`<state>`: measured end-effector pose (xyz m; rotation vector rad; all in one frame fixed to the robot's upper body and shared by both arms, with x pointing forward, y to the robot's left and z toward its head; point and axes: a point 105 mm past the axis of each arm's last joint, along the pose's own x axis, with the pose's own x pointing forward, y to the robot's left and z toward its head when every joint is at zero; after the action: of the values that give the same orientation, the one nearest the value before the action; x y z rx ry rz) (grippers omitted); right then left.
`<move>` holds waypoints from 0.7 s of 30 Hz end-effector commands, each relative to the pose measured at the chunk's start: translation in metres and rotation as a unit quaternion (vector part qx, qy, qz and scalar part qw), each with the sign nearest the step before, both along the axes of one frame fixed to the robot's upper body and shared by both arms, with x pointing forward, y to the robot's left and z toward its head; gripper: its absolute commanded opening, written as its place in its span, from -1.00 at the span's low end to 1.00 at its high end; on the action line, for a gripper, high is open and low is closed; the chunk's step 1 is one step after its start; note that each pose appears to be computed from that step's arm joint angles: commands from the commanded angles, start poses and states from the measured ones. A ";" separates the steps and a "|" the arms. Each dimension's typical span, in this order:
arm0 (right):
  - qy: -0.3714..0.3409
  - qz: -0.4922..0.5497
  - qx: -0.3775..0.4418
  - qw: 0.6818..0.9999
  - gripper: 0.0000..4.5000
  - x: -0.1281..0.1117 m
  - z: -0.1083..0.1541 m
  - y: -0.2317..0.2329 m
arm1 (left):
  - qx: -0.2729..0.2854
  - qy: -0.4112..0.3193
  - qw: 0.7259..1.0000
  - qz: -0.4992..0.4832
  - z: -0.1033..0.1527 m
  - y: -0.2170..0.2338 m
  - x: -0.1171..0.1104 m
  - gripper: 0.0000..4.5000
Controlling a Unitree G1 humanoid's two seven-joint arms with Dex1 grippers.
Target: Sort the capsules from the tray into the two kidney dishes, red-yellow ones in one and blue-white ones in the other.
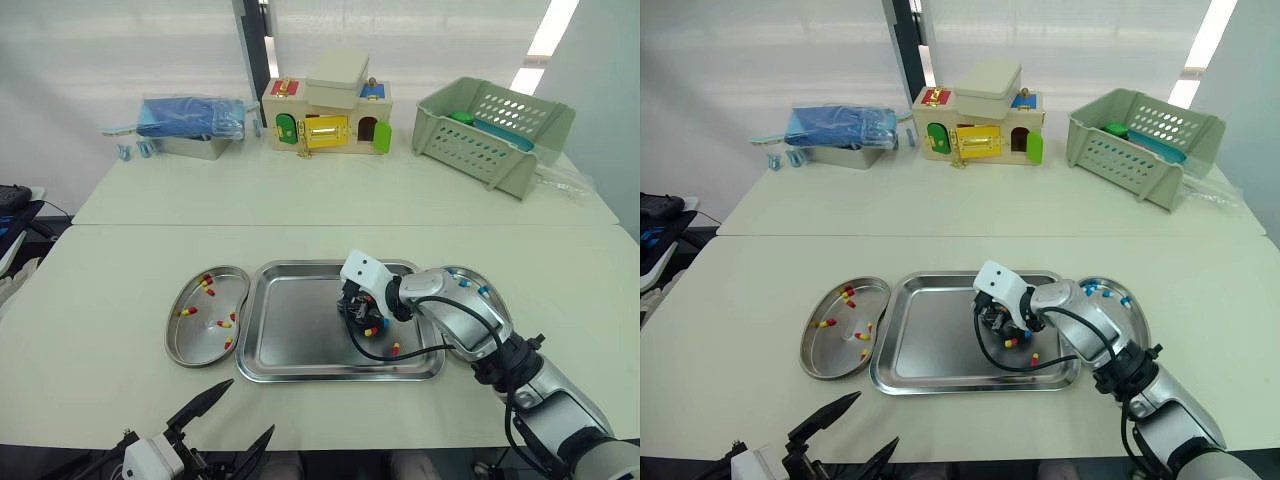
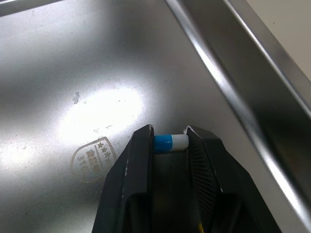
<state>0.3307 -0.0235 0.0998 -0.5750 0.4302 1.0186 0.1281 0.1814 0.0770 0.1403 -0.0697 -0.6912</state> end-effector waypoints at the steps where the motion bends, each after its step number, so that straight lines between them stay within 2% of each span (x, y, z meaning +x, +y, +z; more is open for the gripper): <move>1: 0.003 0.008 0.011 1.000 -0.66 -0.004 0.002 0.002 | -0.003 0.000 1.000 -0.003 0.001 0.000 -0.002 1.00; 6: -0.013 0.037 0.083 0.996 -0.66 -0.012 0.034 0.001 | 0.005 0.003 1.000 -0.029 0.002 -0.004 -0.006 1.00; 11: -0.040 0.066 0.147 0.986 -0.66 -0.035 0.070 -0.037 | 0.023 0.004 0.995 -0.096 0.003 -0.010 -0.011 1.00; 17: -0.056 0.016 0.117 0.991 -0.66 -0.051 0.074 -0.108 | 0.034 0.010 0.984 -0.175 0.003 -0.016 -0.018 1.00; 21: -0.051 -0.070 0.069 0.994 -0.66 -0.063 0.069 -0.175 | 0.041 0.011 0.977 -0.209 0.001 -0.013 -0.010 1.00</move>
<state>0.2697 -0.1895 0.1507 -0.4257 0.3674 0.8955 0.1174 0.1678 0.0752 0.2094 -0.0340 -1.1008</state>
